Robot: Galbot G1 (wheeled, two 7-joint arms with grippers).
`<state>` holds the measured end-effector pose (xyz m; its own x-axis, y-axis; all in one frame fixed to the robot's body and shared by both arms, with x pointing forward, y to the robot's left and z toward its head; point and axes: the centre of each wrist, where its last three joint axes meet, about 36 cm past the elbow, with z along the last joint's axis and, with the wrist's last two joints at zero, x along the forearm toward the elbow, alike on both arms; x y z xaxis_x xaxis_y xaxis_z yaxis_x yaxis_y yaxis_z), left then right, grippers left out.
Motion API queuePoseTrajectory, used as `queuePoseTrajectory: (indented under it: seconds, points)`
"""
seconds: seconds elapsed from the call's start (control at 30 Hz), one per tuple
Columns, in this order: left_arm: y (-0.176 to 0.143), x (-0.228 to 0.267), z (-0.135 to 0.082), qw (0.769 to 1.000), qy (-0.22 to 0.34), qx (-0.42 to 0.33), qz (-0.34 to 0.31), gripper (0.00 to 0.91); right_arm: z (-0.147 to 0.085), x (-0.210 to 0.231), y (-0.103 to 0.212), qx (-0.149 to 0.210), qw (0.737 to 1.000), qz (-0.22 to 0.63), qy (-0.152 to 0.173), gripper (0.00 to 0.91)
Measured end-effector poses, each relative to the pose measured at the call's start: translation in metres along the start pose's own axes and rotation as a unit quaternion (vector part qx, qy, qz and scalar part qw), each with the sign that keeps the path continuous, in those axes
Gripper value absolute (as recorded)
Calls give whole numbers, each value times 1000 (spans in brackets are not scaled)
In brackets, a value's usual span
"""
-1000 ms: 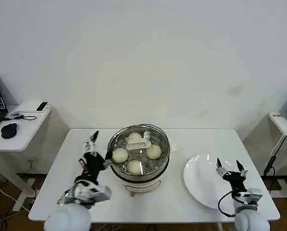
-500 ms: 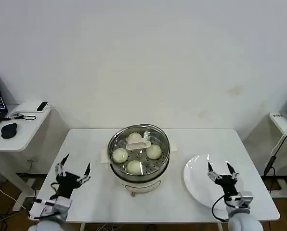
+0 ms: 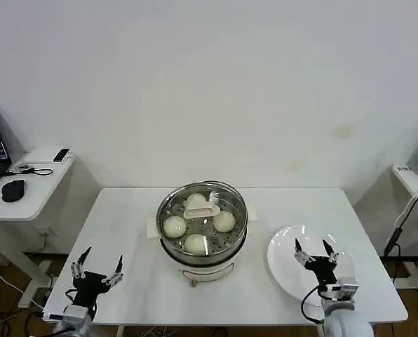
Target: Take steamed baozi put them in steamer then cover it.
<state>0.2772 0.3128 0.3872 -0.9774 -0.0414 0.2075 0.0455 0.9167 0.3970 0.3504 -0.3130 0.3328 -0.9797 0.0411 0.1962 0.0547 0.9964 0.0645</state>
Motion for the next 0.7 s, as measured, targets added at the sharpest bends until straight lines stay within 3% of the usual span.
queuePoseTrajectory:
  seconds: [0.7]
  points:
    - [-2,10,8,999,4,31,-4,907,-1,21,-11,12,1000,12,1,907]
